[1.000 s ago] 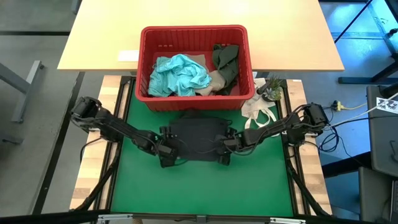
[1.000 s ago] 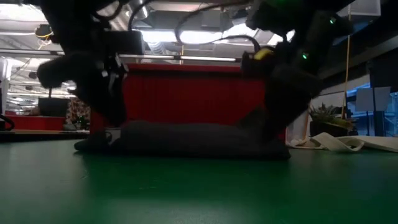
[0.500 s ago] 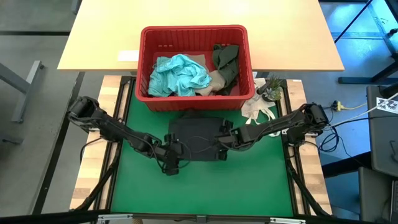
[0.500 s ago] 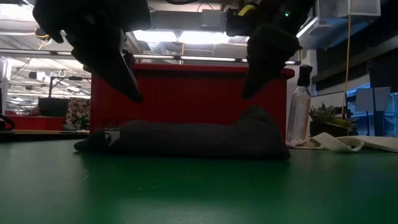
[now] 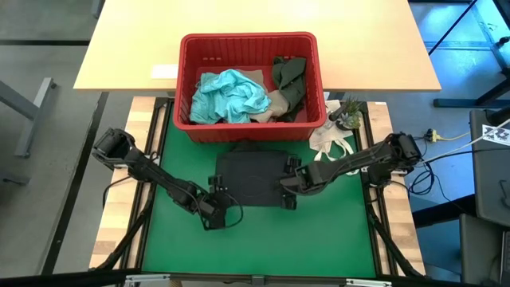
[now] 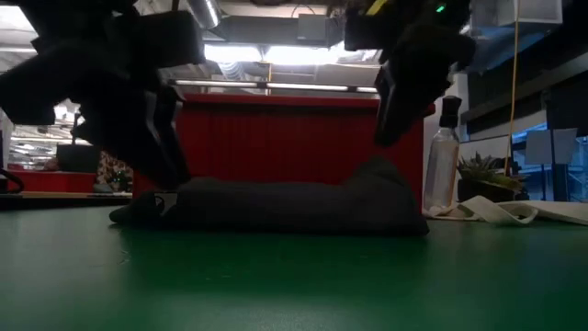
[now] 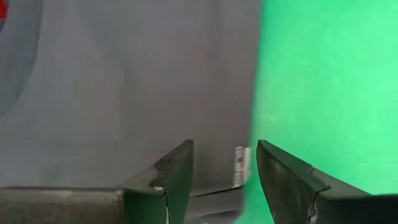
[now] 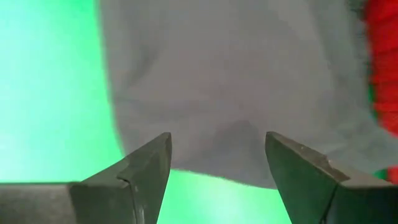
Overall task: Fold Laundry from Bin
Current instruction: Fold the black shorts from the red laundry bin
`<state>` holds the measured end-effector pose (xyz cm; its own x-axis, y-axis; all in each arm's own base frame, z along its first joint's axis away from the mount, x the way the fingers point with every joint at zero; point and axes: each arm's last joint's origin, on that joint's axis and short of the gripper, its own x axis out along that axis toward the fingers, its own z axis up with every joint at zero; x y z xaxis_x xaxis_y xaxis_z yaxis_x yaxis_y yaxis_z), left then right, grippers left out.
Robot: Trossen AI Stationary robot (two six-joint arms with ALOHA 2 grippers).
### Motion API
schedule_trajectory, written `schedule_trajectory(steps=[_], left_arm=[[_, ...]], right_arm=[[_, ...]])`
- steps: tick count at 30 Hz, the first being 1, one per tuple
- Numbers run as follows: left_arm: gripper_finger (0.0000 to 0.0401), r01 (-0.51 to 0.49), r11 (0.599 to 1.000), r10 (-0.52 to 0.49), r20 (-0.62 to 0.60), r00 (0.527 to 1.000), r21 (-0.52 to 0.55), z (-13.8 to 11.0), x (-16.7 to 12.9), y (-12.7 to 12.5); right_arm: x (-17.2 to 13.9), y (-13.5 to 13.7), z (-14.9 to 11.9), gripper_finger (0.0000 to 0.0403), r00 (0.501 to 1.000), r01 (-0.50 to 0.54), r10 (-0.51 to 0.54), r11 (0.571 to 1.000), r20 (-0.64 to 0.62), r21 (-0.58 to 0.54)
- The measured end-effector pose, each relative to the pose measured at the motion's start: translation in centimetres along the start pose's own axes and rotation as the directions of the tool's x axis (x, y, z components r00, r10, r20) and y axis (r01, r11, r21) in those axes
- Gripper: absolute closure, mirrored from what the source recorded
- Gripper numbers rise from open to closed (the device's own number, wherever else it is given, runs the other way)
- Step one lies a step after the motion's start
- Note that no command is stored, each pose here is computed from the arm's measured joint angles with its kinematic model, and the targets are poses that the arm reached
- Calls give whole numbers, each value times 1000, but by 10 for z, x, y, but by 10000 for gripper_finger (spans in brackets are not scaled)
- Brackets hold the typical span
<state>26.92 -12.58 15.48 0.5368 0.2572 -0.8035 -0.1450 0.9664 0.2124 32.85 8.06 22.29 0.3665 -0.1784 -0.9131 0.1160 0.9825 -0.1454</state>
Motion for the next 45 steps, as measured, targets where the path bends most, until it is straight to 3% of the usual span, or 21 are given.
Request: schedule_trajectory(steps=[11, 22, 26, 30, 37, 40, 45], left_arm=[[232, -8, 999, 9, -17, 1000, 45, -4, -2, -2], [232, 31, 990, -21, -75, 997, 136, -8, -2, -1], [233, 3, 988, 16, -122, 992, 152, -11, -1, 5], [249, -12, 988, 34, -145, 989, 151, -11, 1, 10], [348, -21, 989, 44, -158, 986, 145, -11, 3, 14], [390, -33, 985, 68, -199, 978, 172, -15, 2, 16], [391, -50, 964, 129, -295, 947, 260, -27, -3, 19]], right_arm=[[29, 64, -13, 143, 999, 24, -18, 989, 46, -145], [64, 70, -21, 148, 992, 120, -124, 982, -19, -147], [73, 68, -21, 182, 994, 79, -89, 987, -68, -141], [76, 70, -21, 242, 994, 63, -74, 988, -75, -140], [74, 74, -16, 382, 996, -14, 3, 992, -84, -129], [71, 79, -6, 389, 997, -66, 63, 993, -33, -103], [59, 88, 18, 382, 980, -159, 165, 985, 110, -63]])
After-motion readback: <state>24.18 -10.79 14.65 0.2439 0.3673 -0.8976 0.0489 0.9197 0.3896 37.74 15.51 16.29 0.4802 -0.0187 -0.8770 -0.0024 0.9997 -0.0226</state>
